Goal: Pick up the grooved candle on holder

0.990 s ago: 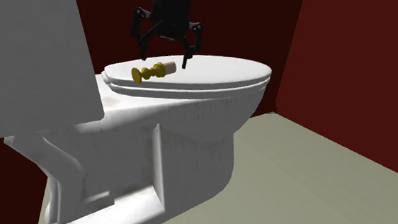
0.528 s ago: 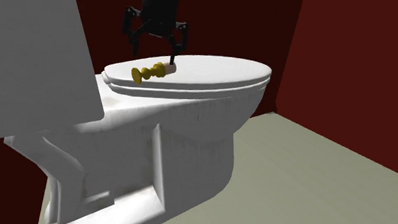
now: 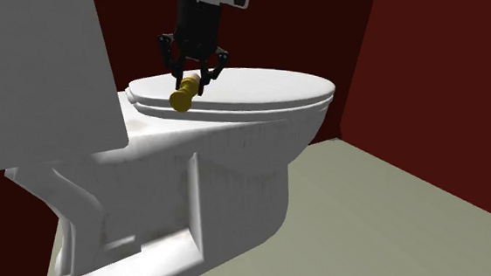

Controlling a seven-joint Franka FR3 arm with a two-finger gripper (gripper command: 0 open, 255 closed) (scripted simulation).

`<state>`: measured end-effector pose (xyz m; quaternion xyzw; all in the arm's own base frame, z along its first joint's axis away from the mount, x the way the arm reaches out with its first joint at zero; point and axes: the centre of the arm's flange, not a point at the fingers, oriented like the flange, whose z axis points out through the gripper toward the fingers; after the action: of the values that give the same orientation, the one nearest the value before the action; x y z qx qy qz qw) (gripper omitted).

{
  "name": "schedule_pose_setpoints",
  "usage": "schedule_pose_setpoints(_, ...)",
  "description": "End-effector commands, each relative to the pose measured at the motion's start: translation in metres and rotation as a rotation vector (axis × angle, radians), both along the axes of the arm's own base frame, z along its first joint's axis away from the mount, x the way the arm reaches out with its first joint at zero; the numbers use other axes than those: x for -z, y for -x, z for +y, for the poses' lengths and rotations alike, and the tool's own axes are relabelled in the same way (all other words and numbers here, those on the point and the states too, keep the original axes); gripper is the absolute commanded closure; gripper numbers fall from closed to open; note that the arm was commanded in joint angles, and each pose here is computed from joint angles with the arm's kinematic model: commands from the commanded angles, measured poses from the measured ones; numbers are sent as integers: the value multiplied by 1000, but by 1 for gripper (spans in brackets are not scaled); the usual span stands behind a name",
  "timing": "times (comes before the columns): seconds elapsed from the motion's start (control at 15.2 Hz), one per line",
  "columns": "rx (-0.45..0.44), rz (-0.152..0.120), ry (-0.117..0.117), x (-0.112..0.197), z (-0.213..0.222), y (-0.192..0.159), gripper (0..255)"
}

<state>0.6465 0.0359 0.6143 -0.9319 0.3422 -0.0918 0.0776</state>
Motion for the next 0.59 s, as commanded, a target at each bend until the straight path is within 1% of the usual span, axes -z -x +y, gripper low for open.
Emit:
schedule_pose_setpoints(0.0, 0, 1, 0, 1, 0, 0, 255)
schedule_pose_setpoints(0.46, 0, 1, 0, 1, 0, 0, 255)
schedule_pose_setpoints(0.53, 0, 1, 0, -4, 0, 0, 255)
